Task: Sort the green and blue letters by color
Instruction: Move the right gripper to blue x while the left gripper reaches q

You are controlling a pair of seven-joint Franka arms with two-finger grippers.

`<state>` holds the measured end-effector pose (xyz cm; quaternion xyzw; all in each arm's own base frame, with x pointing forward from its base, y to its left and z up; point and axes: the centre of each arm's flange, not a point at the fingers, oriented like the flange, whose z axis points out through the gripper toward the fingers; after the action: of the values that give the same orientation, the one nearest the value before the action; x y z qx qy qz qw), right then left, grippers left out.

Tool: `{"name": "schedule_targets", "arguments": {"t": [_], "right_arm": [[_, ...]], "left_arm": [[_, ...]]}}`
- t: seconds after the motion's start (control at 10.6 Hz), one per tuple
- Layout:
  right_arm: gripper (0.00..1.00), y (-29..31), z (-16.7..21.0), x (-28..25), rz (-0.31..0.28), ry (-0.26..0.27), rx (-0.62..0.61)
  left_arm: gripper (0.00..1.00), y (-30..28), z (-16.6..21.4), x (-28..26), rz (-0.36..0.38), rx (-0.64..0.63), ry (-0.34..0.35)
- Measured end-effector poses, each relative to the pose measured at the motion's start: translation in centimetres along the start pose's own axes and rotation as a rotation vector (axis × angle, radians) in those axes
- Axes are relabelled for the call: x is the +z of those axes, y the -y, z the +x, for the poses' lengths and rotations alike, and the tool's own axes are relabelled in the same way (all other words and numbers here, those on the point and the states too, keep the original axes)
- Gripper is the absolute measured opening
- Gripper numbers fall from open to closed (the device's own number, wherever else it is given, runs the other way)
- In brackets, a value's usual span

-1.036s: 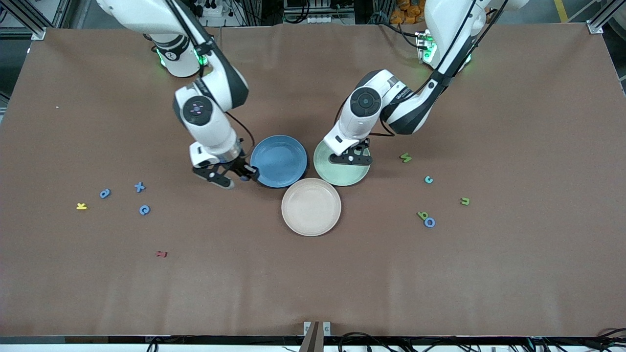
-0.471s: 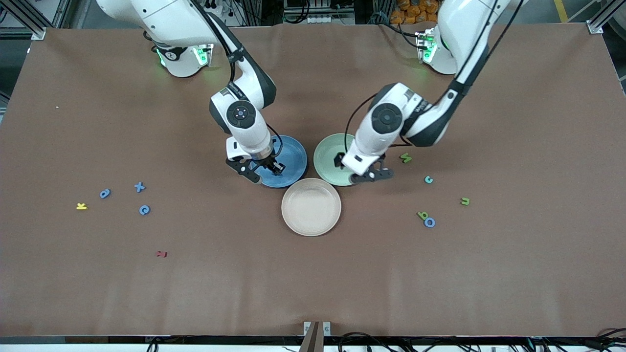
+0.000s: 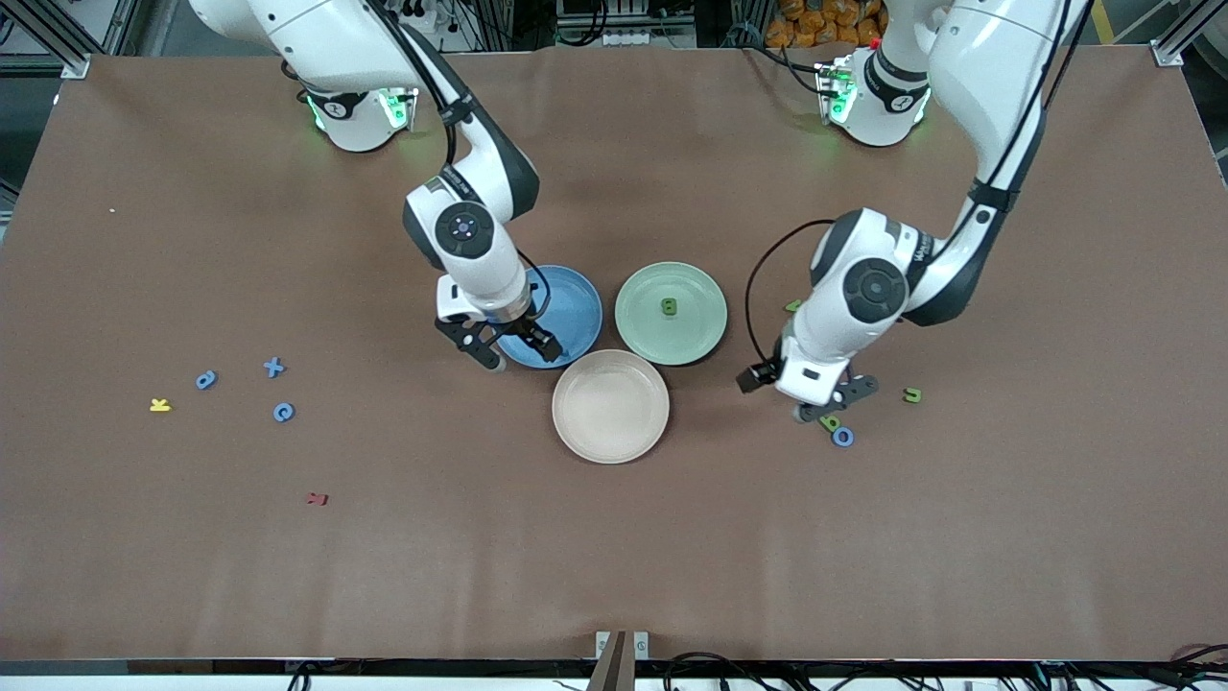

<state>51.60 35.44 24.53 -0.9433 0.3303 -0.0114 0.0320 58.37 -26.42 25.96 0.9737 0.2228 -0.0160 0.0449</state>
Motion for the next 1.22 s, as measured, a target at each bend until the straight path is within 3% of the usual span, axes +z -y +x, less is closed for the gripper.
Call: {"name": "schedule_targets", "arguments": {"t": [0.38, 0.56, 0.75, 1.04, 1.22], "right_arm": [[1.0, -6.5, 13.4, -4.2, -0.063, 0.014, -0.049], [1.0, -11.5, 19.8, -6.5, -0.085, 0.032, -0.092], [1.0, -17.3, 25.7, -7.4, -0.093, 0.041, -0.048], [1.0, -24.8, 31.7, -7.8, -0.099, 0.034, 0.084], [1.0, -27.7, 32.8, -6.7, -0.096, 0.008, 0.132]], "left_arm": [[1.0, 1.6, 3.4, 3.6, 0.039, -0.108, 0.004], [1.0, 2.3, 4.9, 4.5, 0.08, -0.089, -0.038], [1.0, 2.5, 5.6, 4.9, 0.1, -0.069, -0.06], [1.0, 2.8, 6.0, 5.2, 0.107, -0.073, -0.063], [1.0, 3.3, 6.4, 5.6, 0.125, -0.063, -0.074]]}}
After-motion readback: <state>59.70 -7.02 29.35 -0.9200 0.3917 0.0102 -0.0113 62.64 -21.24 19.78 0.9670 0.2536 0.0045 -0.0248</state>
